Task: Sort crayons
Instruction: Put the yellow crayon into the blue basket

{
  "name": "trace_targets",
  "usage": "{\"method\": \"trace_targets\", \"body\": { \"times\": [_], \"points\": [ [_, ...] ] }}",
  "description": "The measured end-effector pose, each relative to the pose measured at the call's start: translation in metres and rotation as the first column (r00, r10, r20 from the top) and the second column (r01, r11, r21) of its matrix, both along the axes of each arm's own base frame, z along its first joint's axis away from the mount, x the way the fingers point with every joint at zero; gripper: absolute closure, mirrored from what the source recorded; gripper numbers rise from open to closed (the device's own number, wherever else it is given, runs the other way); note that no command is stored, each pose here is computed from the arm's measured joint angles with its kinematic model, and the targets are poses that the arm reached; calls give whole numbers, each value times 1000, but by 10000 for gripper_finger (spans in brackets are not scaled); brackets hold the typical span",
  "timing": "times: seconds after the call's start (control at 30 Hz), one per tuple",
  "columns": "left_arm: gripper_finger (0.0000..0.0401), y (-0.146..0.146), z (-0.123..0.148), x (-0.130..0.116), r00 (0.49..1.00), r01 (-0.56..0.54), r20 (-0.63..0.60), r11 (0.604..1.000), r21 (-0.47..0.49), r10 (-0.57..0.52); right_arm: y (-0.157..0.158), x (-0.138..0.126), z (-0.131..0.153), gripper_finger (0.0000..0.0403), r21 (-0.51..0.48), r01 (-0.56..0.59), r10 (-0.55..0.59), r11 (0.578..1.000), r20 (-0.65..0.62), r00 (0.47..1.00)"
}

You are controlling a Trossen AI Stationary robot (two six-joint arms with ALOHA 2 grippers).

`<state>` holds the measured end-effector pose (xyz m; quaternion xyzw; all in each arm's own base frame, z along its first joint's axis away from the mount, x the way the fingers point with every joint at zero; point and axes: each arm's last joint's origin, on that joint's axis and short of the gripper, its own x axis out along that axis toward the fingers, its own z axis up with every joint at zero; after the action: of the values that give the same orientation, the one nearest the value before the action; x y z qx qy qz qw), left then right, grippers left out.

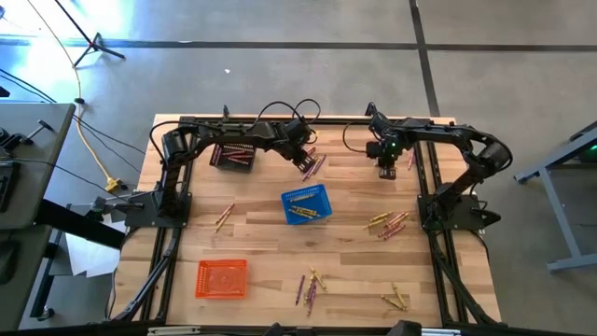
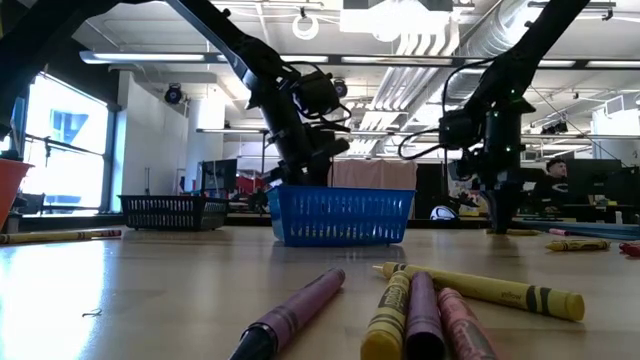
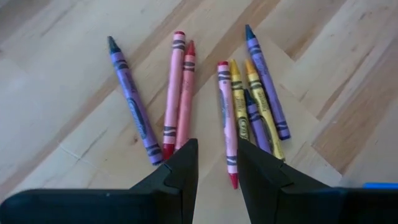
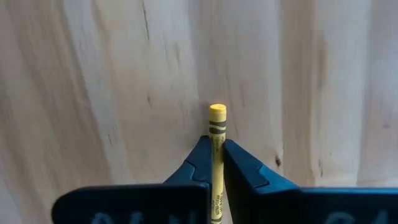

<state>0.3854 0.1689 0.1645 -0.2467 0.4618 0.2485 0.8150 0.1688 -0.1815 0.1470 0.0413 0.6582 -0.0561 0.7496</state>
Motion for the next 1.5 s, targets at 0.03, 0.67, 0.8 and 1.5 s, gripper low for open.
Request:
{"method": "trace_targets", "body": {
  "times": [0.03,0.67,0.8,1.5],
  "points": [
    [306,0,0,0,1000,5,3,1000,-8,-5,-1,2,8,396,-15,26,-26,1000,30,999],
    [306,-7,-3,-5,996,57,-73,998,-37,-59,75,80,110,399,63,-53,-7,997,708,706],
    [306,-10,-6,-10,984,112,-135,992,-66,-120,100,107,103,399,8,-60,35,998,726,687],
    [307,-23,-1,-27,907,296,-272,946,-129,-321,166,170,35,337,159,65,-157,985,684,712]
  ]
}}
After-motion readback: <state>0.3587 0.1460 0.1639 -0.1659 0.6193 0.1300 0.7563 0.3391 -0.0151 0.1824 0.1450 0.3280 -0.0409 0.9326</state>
